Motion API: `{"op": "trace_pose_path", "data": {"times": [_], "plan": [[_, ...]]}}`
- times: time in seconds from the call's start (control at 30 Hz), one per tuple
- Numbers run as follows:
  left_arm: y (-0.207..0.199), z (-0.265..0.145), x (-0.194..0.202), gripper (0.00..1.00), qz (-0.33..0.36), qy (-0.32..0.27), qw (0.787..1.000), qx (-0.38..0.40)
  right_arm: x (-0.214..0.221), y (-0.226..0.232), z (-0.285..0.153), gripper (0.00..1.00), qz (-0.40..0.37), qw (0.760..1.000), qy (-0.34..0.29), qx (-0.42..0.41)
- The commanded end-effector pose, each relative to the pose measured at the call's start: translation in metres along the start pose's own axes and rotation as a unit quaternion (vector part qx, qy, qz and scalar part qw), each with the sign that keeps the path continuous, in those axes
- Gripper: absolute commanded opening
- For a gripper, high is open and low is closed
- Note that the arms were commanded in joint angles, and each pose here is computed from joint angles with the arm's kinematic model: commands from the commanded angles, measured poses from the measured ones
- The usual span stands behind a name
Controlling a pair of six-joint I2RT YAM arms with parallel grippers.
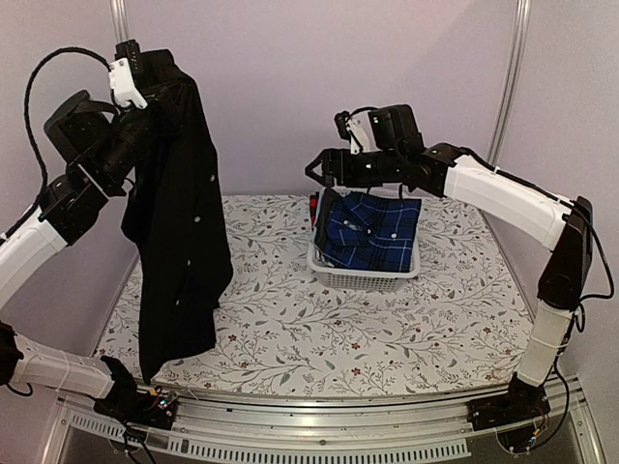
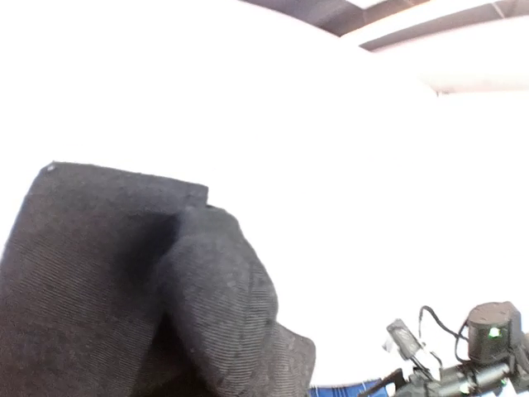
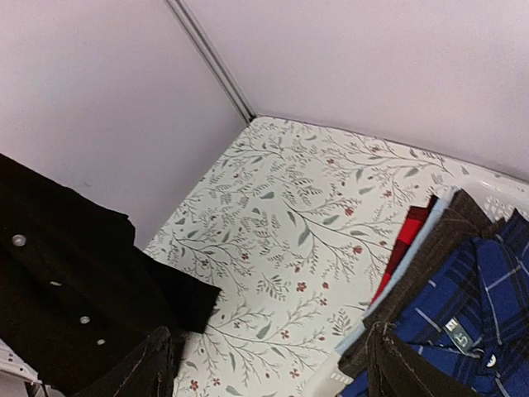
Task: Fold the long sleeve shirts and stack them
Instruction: Place the crumpled shirt at the center of the board.
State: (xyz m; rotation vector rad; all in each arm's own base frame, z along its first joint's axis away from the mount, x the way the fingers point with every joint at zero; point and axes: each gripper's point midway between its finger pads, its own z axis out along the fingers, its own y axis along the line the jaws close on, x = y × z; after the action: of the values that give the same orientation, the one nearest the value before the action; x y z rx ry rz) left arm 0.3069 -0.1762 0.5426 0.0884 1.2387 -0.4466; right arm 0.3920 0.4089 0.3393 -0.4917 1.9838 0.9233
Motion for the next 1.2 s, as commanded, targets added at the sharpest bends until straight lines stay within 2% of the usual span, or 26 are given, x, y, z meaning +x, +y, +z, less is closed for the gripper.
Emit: {"op": "trace_pose_path", "data": {"times": [0.0, 0.13, 0.27, 0.43, 0.53, 0.73, 0.77, 0.83, 0.87, 0.97, 1.03, 1.13, 1.17], "plan": [[-0.016, 0.025, 0.063, 0.00, -0.002, 0.090, 0.994, 0.054, 0.016, -0.049, -0.015, 0.79, 0.037, 0.996, 0.008, 0.077], [-0.016, 0.032, 0.152, 0.00, -0.035, 0.192, 0.979, 0.058, 0.050, -0.081, -0.014, 0.79, 0.063, 0.991, 0.039, 0.114], [0.013, 0.021, 0.246, 0.00, -0.076, 0.289, 0.954, 0.000, 0.082, -0.108, -0.015, 0.78, 0.084, 0.983, 0.066, 0.146], [0.052, -0.019, 0.353, 0.00, -0.133, 0.421, 0.895, -0.064, 0.112, -0.124, -0.017, 0.78, 0.093, 0.977, 0.092, 0.168], [0.057, -0.035, 0.384, 0.00, -0.135, 0.460, 0.874, -0.078, 0.117, -0.125, -0.016, 0.77, 0.094, 0.977, 0.097, 0.167], [0.073, -0.046, 0.389, 0.01, -0.124, 0.468, 0.868, -0.112, 0.117, -0.111, -0.009, 0.77, 0.089, 0.979, 0.099, 0.156], [0.075, -0.047, 0.386, 0.05, -0.122, 0.467, 0.868, -0.116, 0.117, -0.107, -0.007, 0.77, 0.087, 0.979, 0.100, 0.152], [0.079, -0.046, 0.380, 0.24, -0.120, 0.461, 0.871, -0.122, 0.116, -0.099, -0.001, 0.77, 0.083, 0.981, 0.101, 0.144], [0.080, -0.046, 0.378, 0.30, -0.119, 0.459, 0.872, -0.122, 0.117, -0.096, 0.002, 0.77, 0.082, 0.981, 0.103, 0.141], [0.082, -0.044, 0.364, 0.66, -0.115, 0.448, 0.878, -0.127, 0.118, -0.080, 0.012, 0.77, 0.075, 0.984, 0.107, 0.125], [0.083, -0.041, 0.351, 0.85, -0.113, 0.435, 0.884, -0.128, 0.118, -0.069, 0.020, 0.77, 0.069, 0.985, 0.110, 0.112], [0.083, -0.039, 0.335, 0.99, -0.107, 0.422, 0.891, -0.127, 0.121, -0.057, 0.033, 0.77, 0.063, 0.986, 0.117, 0.096], [0.082, -0.038, 0.332, 0.99, -0.106, 0.420, 0.893, -0.126, 0.120, -0.051, 0.036, 0.77, 0.063, 0.987, 0.118, 0.088]]}}
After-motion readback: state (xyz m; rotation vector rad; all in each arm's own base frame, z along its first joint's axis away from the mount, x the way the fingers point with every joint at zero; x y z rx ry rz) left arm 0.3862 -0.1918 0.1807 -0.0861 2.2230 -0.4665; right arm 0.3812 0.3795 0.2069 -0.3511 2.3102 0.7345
